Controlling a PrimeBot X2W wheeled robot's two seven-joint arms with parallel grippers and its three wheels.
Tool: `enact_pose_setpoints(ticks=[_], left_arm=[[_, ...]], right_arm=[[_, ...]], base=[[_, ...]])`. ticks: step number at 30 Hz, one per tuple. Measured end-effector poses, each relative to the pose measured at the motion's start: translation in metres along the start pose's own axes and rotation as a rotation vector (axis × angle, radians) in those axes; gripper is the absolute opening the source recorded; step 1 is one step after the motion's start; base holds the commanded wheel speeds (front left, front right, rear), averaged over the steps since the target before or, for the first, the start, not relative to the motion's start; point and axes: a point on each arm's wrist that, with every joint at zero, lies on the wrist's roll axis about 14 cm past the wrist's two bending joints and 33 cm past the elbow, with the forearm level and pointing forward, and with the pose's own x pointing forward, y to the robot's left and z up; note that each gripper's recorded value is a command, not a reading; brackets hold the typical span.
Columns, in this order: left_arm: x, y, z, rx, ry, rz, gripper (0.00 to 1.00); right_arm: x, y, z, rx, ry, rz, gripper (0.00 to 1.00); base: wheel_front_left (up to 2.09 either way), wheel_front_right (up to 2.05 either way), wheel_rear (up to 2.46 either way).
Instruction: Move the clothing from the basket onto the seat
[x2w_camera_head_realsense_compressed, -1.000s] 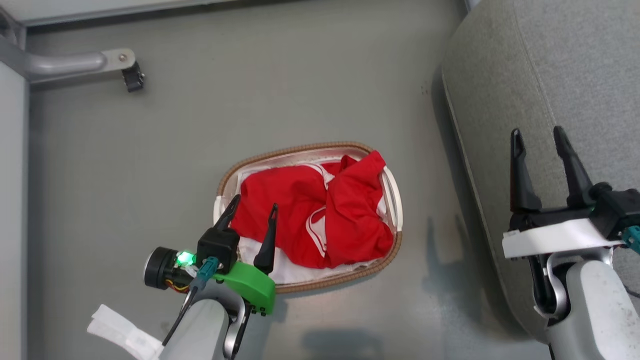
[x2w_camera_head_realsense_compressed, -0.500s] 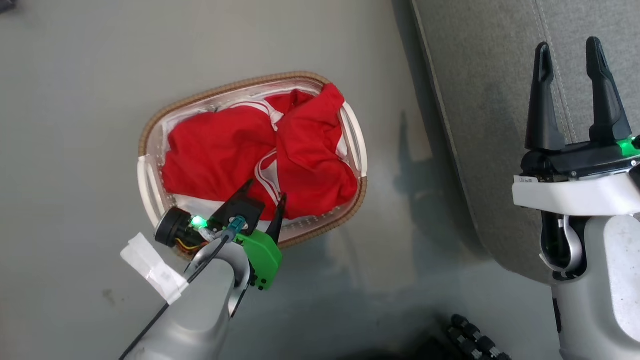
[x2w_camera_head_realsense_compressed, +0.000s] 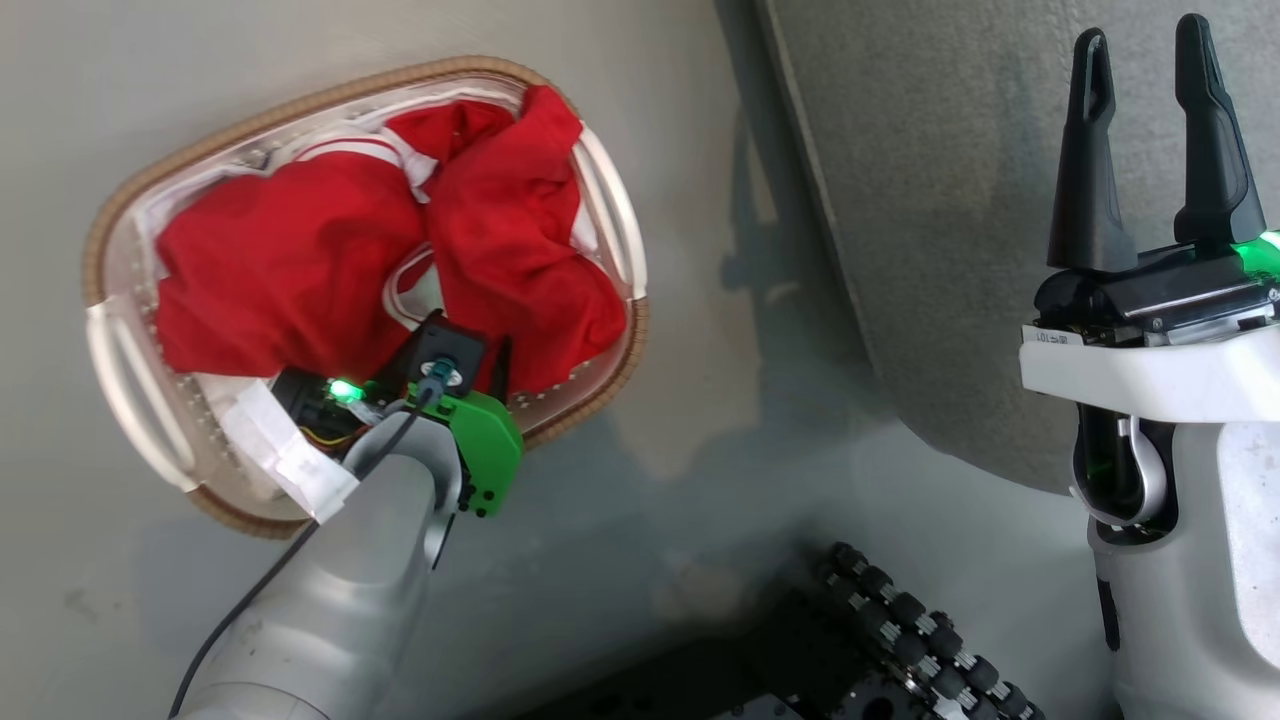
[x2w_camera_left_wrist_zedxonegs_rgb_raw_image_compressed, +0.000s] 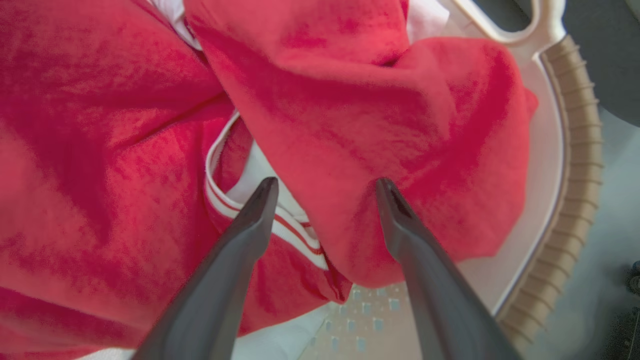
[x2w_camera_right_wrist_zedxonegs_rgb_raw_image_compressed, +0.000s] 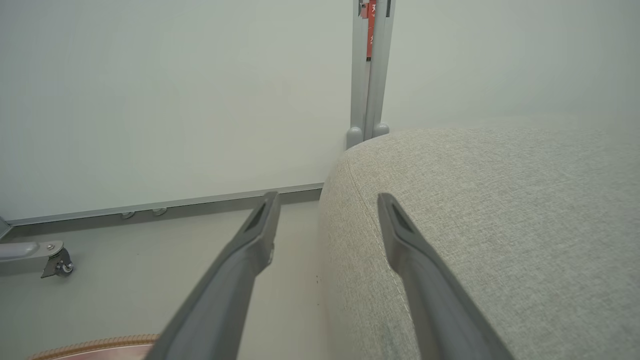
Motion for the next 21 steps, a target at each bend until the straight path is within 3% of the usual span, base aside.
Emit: enact_pose_setpoints(ticks=[8,10,11,21], left_arm=[[0.018,-0.005,-0.009,-0.057,0.037,-0.008,1.00],[0.020,-0.006,-0.008,-0.060,0.035,-0.016,0.30],[0.020,-0.007,-0.007,-0.061,0.032,-0.019,0.00],[-0.005,-0.004,0.007,-0.109,-0.030,0.017,0.00]], right_arm=[[-0.007,-0.016,-0.003,-0.027,0.025,-0.038,1.00],[-0.008,-0.018,-0.002,-0.031,0.026,-0.043,1.00],[-0.008,-0.018,-0.002,-0.031,0.026,-0.045,1.00],[-0.012,-0.013,0.012,-0.021,0.006,-0.037,1.00]], base=[[0.00,0.00,0.00],[0.00,0.00,0.00],[0.00,0.00,0.00],[0.00,0.00,0.00]])
